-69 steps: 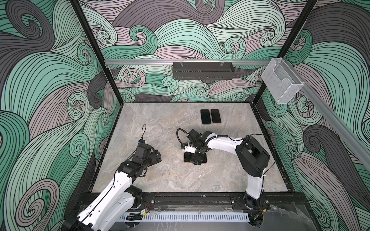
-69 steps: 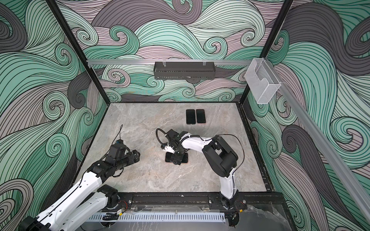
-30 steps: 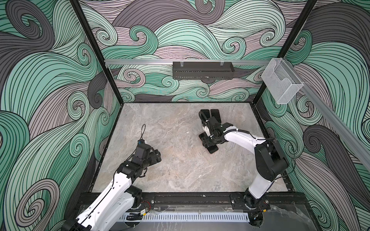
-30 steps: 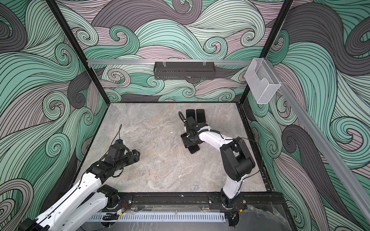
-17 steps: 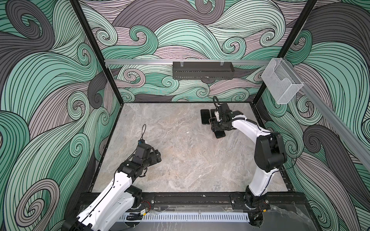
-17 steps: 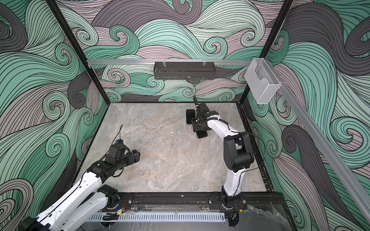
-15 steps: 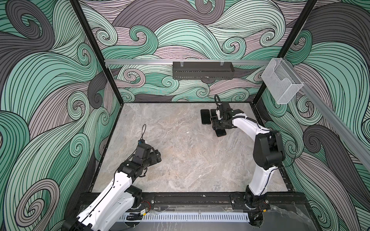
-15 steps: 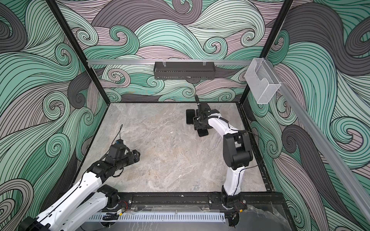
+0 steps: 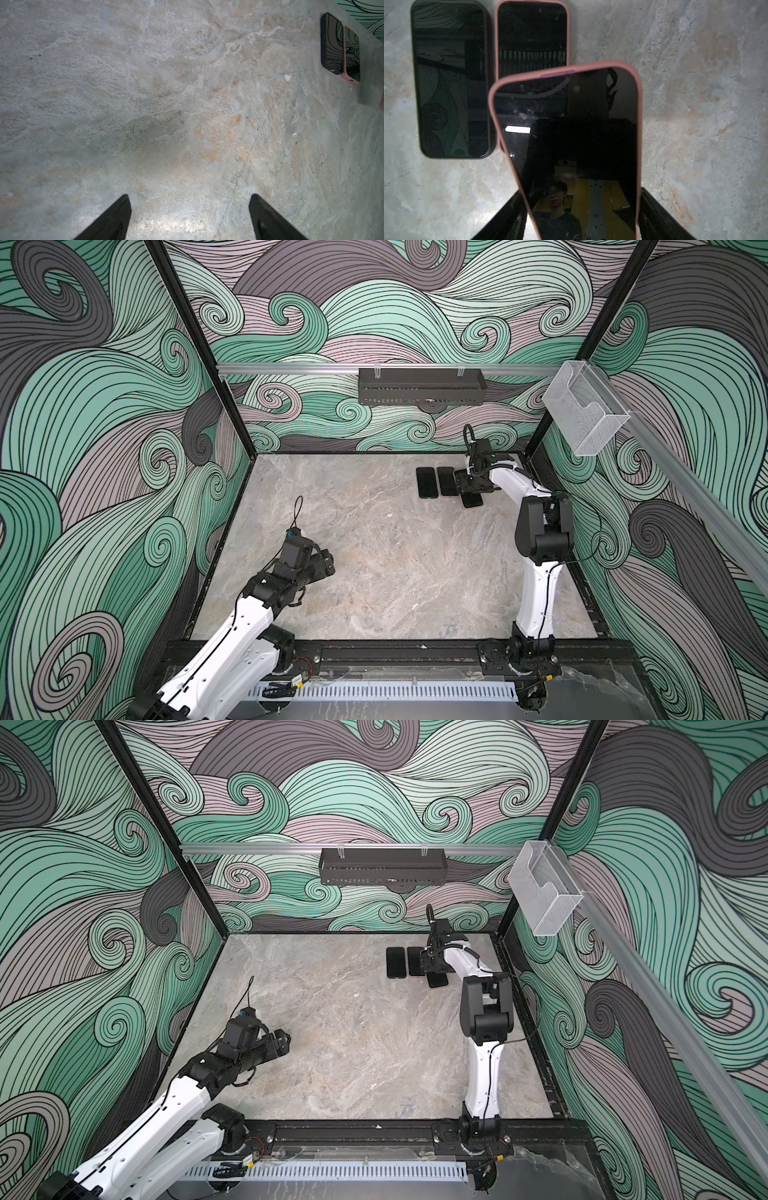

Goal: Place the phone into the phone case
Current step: 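Carry the cased phone with the right gripper beside the two far phones, then lower the cased phone next to the pink-cased phone and open the right gripper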

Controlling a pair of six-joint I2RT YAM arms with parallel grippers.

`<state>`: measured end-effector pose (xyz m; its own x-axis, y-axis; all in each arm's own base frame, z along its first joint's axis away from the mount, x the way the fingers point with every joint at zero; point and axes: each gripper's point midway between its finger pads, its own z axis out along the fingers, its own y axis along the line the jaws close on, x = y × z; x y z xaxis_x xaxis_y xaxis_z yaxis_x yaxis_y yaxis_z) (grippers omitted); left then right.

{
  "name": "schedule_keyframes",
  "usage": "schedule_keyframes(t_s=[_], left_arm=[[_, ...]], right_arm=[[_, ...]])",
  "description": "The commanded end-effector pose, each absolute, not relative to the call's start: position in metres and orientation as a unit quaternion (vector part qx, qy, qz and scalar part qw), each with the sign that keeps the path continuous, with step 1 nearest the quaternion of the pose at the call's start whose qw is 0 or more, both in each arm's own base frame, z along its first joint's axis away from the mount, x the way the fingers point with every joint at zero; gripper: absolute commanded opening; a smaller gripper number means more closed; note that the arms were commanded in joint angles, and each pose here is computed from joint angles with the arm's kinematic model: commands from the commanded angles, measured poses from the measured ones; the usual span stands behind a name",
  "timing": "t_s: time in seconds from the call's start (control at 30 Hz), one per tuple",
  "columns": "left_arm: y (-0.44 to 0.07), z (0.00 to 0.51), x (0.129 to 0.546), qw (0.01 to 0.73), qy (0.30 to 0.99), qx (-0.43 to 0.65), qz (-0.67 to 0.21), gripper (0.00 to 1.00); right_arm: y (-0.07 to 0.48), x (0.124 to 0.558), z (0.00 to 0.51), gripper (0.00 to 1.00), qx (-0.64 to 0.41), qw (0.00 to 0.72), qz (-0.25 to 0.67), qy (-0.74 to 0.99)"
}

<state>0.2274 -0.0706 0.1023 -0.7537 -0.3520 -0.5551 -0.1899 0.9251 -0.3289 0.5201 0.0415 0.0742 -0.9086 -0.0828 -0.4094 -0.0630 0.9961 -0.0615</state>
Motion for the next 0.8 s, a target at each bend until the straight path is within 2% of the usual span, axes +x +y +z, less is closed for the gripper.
schedule_keyframes(t_s=[0.0, 0.43, 0.77], left_arm=[[-0.067, 0.117, 0.229, 0.326, 0.926, -0.144, -0.122, 0.91], [-0.066, 0.127, 0.227, 0.333, 0.925, -0.136, -0.122, 0.91], [-0.068, 0.131, 0.231, 0.333, 0.926, -0.128, -0.12, 0.91]], right_arm=[[0.03, 0.535, 0.081, 0.31, -0.039, 0.224, -0.035, 0.973], [0.018, 0.578, 0.062, 0.32, -0.02, 0.232, -0.012, 0.973], [0.019, 0.587, 0.043, 0.34, -0.02, 0.215, -0.005, 0.977]])
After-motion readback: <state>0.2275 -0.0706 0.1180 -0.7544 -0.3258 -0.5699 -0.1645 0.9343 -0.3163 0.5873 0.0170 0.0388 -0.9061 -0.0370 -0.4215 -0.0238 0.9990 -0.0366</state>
